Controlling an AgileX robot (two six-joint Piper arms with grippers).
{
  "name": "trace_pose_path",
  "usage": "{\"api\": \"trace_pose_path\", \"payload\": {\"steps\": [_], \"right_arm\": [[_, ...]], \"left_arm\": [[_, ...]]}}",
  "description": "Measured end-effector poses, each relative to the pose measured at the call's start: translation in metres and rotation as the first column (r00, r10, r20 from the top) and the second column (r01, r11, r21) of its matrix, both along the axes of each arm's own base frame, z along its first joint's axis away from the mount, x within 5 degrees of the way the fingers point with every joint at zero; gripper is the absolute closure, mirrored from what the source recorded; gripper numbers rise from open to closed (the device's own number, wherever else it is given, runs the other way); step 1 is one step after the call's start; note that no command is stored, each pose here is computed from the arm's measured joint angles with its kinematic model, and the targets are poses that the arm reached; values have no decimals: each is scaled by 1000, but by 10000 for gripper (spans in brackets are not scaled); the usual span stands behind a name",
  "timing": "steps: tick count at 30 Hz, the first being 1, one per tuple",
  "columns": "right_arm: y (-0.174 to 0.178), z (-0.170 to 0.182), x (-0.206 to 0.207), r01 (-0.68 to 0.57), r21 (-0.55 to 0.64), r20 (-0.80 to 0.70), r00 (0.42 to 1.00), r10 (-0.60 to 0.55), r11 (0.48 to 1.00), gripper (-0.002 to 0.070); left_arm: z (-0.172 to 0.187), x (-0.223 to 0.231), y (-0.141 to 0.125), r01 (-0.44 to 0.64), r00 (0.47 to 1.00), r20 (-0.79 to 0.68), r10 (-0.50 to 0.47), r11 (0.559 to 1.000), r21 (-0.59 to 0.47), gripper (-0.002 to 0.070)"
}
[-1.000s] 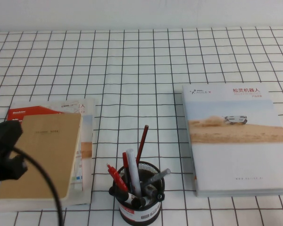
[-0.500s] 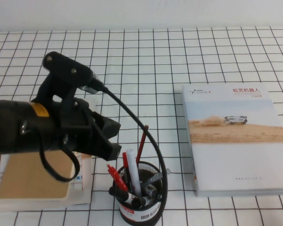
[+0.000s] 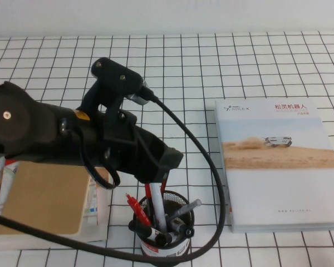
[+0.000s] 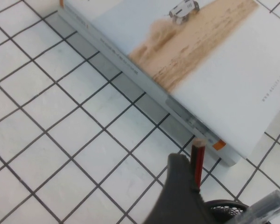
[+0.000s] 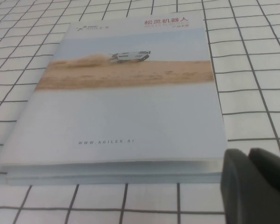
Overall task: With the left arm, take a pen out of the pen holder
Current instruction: 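Take a marker out of the pen holder and lay it on the table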
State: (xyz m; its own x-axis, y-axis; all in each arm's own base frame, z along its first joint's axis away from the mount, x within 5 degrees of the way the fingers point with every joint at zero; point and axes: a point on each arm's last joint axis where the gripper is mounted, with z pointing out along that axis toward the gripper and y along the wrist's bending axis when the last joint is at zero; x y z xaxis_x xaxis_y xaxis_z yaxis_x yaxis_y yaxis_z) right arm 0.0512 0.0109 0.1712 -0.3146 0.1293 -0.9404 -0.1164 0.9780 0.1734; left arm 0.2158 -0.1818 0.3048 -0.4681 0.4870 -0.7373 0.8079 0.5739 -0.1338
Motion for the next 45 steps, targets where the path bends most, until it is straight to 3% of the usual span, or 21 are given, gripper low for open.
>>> {"api": "trace_pose_path", "payload": {"steps": [10, 38, 41, 45], "right_arm": [[0, 0, 0, 0, 0, 0, 1000, 0, 1000, 691], [0, 0, 0, 0, 0, 0, 1000, 0, 1000, 691], [0, 0, 0, 0, 0, 0, 1000, 0, 1000, 691], [0, 0, 0, 0, 0, 0, 1000, 0, 1000, 691]], "left_arm": [[-12, 7, -11, 41, 999, 22, -41, 999, 16, 237], [-53, 38, -26, -49, 999, 25, 47, 997, 54, 241], [-53, 39, -27, -59, 998, 24, 58, 997, 45, 288], [-53, 39, -27, -61, 998, 24, 60, 997, 43, 434]]}}
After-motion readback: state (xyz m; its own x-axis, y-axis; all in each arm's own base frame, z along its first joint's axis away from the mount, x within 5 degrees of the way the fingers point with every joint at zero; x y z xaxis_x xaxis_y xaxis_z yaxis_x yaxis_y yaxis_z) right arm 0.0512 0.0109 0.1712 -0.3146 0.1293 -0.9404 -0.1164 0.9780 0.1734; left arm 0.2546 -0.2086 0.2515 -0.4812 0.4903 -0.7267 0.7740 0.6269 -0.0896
